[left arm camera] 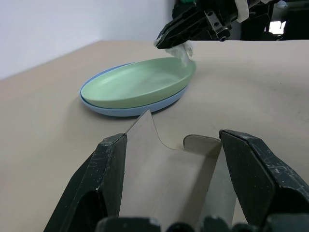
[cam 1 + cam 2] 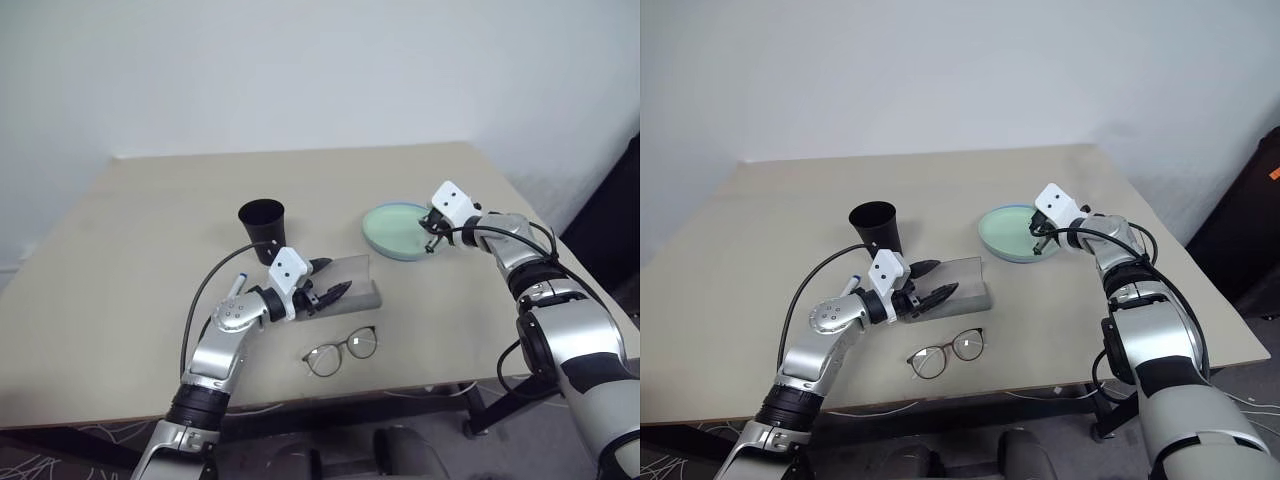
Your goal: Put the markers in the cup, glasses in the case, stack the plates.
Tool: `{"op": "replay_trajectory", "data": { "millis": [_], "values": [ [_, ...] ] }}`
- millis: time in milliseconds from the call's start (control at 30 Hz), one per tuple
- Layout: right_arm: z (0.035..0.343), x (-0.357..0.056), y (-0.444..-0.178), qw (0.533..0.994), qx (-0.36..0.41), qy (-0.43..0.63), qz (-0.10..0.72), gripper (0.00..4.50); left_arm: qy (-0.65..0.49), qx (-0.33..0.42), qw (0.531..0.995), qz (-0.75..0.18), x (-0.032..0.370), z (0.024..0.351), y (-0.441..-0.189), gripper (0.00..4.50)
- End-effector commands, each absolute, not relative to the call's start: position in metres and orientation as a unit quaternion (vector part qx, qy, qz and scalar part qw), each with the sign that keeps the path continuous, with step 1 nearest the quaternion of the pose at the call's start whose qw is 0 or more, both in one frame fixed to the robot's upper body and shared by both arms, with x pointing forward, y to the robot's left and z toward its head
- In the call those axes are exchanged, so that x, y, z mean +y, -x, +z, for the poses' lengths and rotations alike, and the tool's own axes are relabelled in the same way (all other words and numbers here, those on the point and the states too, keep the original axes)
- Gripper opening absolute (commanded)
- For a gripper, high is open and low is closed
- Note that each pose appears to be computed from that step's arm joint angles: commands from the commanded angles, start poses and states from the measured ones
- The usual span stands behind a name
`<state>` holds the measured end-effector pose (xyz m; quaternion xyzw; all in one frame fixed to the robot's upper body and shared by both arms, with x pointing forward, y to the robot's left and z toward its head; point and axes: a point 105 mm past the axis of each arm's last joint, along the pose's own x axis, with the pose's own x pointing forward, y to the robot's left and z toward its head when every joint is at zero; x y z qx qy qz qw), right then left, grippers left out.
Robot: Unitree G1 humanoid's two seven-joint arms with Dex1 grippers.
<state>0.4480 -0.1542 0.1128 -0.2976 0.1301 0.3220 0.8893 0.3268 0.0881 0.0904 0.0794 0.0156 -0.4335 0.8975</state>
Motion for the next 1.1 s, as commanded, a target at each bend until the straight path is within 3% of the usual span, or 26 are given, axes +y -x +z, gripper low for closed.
{"op": "replay_trajectory", "data": {
  "millis": [33, 67, 233, 400, 633, 833, 933, 1000, 1100],
  "values": [
    [0.134, -0.146, -0.454, 0.894, 0.097, 0.297, 0.323, 0.43, -0.090, -0.012, 0.898, -0.430, 0.088, 0.105, -0.330, 3.22],
    [0.134, -0.145, -0.454, 0.895, 0.097, 0.293, 0.324, 0.61, -0.090, -0.012, 0.899, -0.429, 0.088, 0.105, -0.330, 3.22],
    [0.137, -0.145, -0.455, 0.898, 0.090, 0.286, 0.322, 2.33, -0.090, -0.012, 0.899, -0.429, 0.088, 0.105, -0.329, 3.22],
    [0.147, -0.144, -0.454, 0.898, 0.069, 0.278, 0.335, 2.33, -0.091, -0.012, 0.899, -0.429, 0.088, 0.105, -0.329, 3.22],
    [0.155, -0.133, -0.428, 0.845, 0.035, 0.267, 0.461, 2.33, -0.092, -0.011, 0.893, -0.441, 0.093, 0.110, -0.332, 3.22],
    [0.148, -0.141, -0.426, 0.845, 0.041, 0.283, 0.452, 2.33, -0.059, 0.030, 0.847, -0.527, 0.095, 0.116, -0.311, 3.22],
    [0.146, -0.137, -0.422, 0.837, 0.038, 0.281, 0.468, 2.37, -0.062, 0.063, 0.826, -0.556, 0.104, 0.115, -0.302, 3.83],
    [0.146, -0.134, -0.417, 0.828, 0.036, 0.275, 0.488, 2.37, -0.077, 0.082, 0.813, -0.571, 0.110, 0.113, -0.297, 4.48],
    [0.145, -0.130, -0.407, 0.809, 0.034, 0.257, 0.528, 2.37, -0.100, 0.110, 0.801, -0.579, 0.116, 0.111, -0.297, 4.48]
  ]
}}
